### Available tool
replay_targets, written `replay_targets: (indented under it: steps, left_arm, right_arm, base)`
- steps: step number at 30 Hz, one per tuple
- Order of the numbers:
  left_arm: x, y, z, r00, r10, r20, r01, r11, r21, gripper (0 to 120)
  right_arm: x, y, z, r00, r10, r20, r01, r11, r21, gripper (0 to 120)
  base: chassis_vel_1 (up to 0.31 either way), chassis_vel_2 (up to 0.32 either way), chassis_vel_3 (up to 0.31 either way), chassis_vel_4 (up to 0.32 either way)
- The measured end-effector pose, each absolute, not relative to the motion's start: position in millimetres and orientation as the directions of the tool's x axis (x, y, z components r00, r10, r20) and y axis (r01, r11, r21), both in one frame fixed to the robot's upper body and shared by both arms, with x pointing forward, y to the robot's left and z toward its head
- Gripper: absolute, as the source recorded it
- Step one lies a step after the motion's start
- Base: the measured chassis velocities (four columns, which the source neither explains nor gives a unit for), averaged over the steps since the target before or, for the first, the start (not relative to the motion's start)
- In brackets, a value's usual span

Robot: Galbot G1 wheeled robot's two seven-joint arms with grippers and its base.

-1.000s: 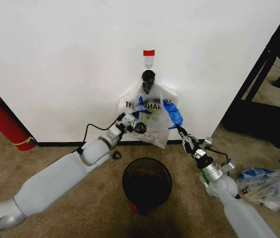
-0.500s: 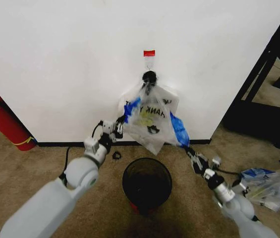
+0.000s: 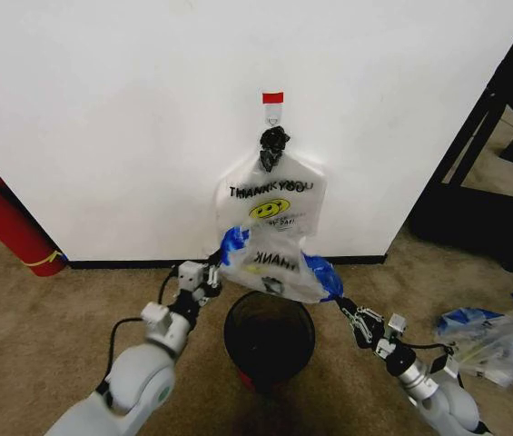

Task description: Pick up the garbage bag from the wall and place it over the trash bin.

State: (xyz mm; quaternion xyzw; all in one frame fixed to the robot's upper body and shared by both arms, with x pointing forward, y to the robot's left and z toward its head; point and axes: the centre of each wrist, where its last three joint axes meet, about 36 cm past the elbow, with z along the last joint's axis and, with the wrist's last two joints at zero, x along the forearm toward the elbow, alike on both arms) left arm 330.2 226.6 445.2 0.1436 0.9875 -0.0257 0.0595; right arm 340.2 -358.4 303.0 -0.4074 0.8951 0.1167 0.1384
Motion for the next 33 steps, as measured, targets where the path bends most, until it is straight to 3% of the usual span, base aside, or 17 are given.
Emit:
replay_targets:
  steps: [6,11,20,33]
  left_arm:
    - [300,221,492,-0.934,0.232,-0.272,0.265,0.960,-0.092,0]
    - [274,212,505,-0.928,0.206,-0.309,0.261,0.954,-0.146,0]
    - [250,193,498,-0.946,0.149,-0.290,0.222,0.945,-0.240,0]
    - [244,183,463,-0.972,0.128,-0.194,0.169,0.963,-0.209,0]
  right_arm:
    - [335,-346,361,-0.565,-0.673,-0.477,-0.779,0.626,0.039,0]
    - [324,-340,389,-0.529,-0.664,-0.528,-0.784,0.621,0.004,0]
    - [307,-344,404,-0.522,-0.638,-0.566,-0.775,0.632,0.002,0]
    - [303,-351,368,-0.561,-0.657,-0.504,-0.766,0.643,0.016,0]
  base:
    - [0.000,0.000,0.000,0.000]
    - [0.000,0.000,0.000,0.000]
    - [0.000,0.000,0.000,0.000]
    - [0.000,0.000,0.000,0.000]
